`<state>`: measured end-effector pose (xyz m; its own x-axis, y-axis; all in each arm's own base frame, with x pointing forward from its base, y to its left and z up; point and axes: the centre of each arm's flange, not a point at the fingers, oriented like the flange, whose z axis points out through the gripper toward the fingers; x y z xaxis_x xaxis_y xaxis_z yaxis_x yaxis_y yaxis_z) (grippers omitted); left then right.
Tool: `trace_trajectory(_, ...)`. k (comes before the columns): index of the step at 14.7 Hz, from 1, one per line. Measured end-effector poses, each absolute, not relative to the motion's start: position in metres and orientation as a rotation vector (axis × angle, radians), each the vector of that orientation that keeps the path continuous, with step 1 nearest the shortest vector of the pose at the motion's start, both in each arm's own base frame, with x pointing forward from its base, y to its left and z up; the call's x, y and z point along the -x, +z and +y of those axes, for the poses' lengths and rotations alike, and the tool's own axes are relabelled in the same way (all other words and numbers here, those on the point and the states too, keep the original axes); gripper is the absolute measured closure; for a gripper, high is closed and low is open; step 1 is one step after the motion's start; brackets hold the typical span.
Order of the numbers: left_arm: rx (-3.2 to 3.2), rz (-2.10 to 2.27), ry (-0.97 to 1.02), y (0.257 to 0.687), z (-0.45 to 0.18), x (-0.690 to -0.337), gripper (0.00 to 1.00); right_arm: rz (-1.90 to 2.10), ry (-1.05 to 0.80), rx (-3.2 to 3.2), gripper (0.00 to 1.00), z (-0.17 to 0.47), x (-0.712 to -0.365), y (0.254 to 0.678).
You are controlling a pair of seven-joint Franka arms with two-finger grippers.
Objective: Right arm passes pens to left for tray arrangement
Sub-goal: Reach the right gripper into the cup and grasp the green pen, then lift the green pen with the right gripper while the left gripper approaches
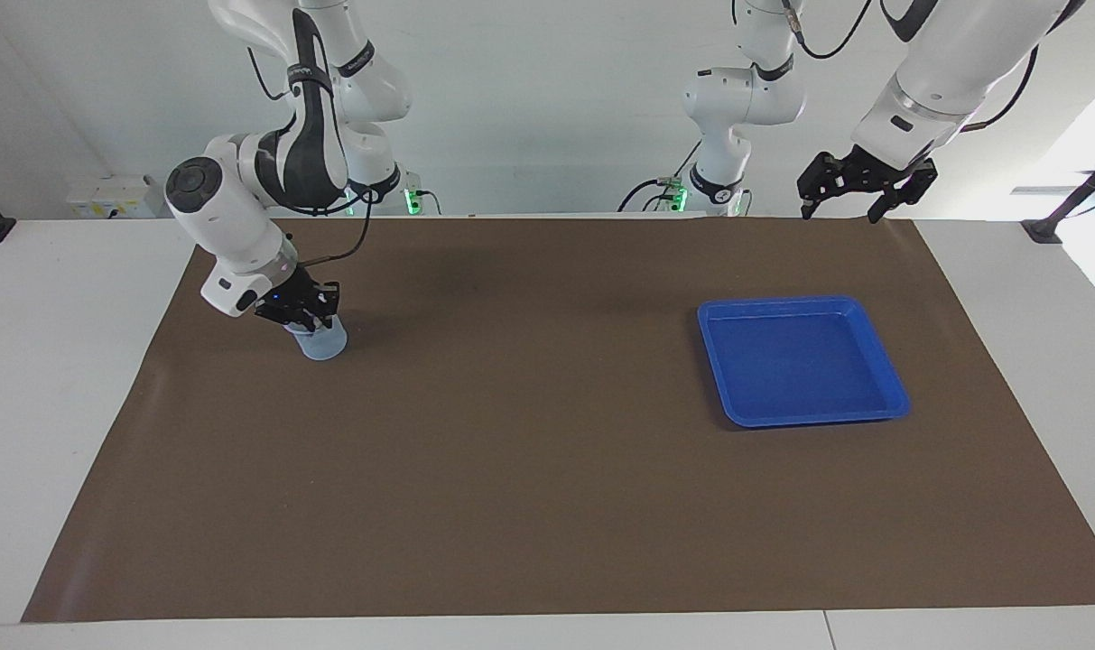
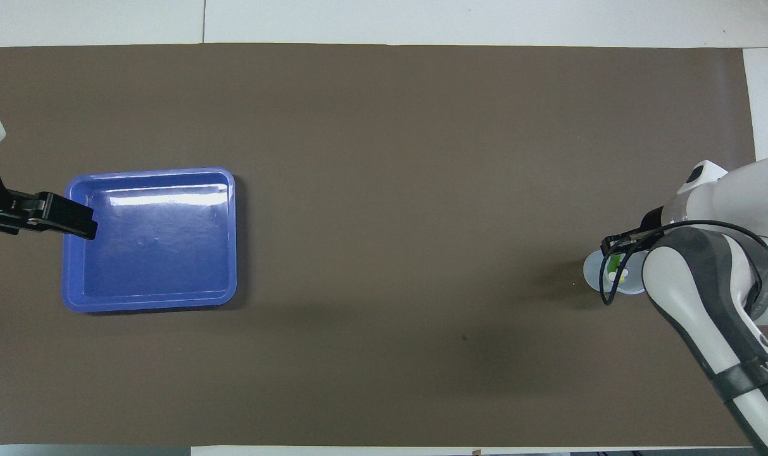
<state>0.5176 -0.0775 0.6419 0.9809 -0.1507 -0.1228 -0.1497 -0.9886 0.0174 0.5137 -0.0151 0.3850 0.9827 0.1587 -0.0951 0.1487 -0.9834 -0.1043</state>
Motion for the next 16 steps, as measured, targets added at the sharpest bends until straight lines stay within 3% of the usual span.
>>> trace_trajectory(1,-3.119,-0.236,-0.196,0.642,-0.078,-0.518,0.0,-0.234,0.156,3.031,0.81,-0.016,-0.513,0.386)
trace_trajectory(5,-3.119,-0.233,-0.205,0.641,-0.077,-0.517,0.0,-0.241,0.17,3.028,0.81,-0.015,-0.516,0.397)
trace_trajectory(9,-3.118,-0.228,-0.238,0.634,-0.076,-0.515,0.0,-0.292,0.147,3.019,0.81,-0.006,-0.545,0.484)
trace_trajectory(12,-3.104,-0.164,-0.263,0.627,-0.08,-0.511,0.0,-0.389,0.044,3.016,0.81,0.041,-0.555,0.54)
trace_trajectory(16,-3.014,0.098,-0.272,0.619,-0.1,-0.505,0.0,-0.184,-0.013,2.938,0.81,0.141,-0.55,0.559)
